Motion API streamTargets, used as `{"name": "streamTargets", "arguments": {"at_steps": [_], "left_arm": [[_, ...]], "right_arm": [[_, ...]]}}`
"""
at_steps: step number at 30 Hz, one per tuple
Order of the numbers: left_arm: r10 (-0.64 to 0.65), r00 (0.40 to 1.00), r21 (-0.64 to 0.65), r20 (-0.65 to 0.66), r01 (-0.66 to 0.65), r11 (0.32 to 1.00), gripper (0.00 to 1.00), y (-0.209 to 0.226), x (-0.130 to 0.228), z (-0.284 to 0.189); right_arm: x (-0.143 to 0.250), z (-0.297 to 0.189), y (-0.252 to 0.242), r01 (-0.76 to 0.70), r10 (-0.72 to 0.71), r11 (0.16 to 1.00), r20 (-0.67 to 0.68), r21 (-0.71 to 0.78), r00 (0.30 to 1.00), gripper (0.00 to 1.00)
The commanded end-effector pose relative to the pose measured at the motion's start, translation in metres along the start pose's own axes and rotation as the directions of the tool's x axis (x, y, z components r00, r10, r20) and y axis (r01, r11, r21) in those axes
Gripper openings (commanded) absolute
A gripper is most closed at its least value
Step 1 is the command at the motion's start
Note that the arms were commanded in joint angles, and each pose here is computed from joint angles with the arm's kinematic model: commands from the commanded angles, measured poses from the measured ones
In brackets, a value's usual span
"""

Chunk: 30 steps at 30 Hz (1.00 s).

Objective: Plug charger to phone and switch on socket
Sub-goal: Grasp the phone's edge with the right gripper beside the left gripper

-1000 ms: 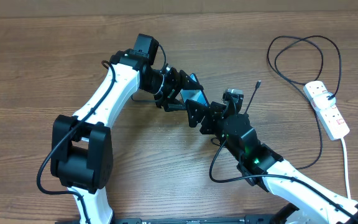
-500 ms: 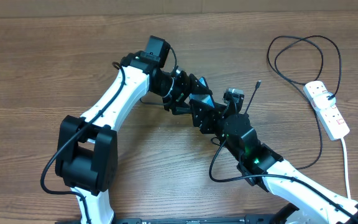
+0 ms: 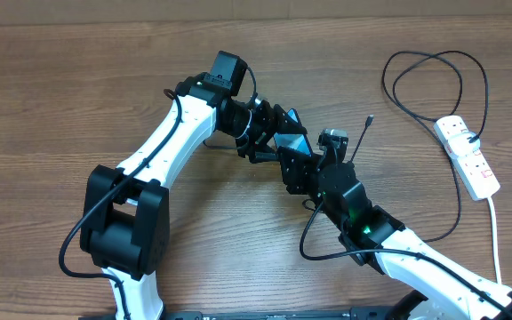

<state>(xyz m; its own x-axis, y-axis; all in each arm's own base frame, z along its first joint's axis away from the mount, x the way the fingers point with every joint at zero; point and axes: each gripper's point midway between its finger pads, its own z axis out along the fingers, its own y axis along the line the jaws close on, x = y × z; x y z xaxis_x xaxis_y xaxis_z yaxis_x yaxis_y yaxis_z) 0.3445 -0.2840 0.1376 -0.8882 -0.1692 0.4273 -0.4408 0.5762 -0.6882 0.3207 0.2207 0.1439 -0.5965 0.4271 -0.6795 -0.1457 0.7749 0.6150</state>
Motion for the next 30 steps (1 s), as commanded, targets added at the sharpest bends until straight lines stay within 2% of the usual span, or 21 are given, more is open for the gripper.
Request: {"name": "streamTargets", "arguments": {"at_steps": [1,19,24,30], "left_arm": [[0.018,1.000,0.025,-0.025,-0.017,1.000,0.50,-0.014,0.007,0.003],[0.038,0.998,0.005,-0.043,-0.038,0.999,0.54,-0.015,0.017,0.014],[0.038,0.998,0.005,-0.043,-0.038,0.999,0.54,-0.015,0.017,0.014],[0.037,0.998,0.005,-0.043,-0.037,0.999,0.54,-0.015,0.017,0.014]], "right_arm": [[0.000,0.000,0.007,0.003,-0.003,1.000,-0.007,-0.021,1.000,0.36],[0.004,0.000,0.012,0.002,-0.003,0.999,-0.030,-0.050,1.000,0.24],[0.002,0.000,0.014,0.001,-0.002,0.998,-0.024,-0.057,1.000,0.15],[-0.003,-0.001,0.025,-0.002,0.001,0.994,-0.008,-0.110,1.000,0.11]]}}
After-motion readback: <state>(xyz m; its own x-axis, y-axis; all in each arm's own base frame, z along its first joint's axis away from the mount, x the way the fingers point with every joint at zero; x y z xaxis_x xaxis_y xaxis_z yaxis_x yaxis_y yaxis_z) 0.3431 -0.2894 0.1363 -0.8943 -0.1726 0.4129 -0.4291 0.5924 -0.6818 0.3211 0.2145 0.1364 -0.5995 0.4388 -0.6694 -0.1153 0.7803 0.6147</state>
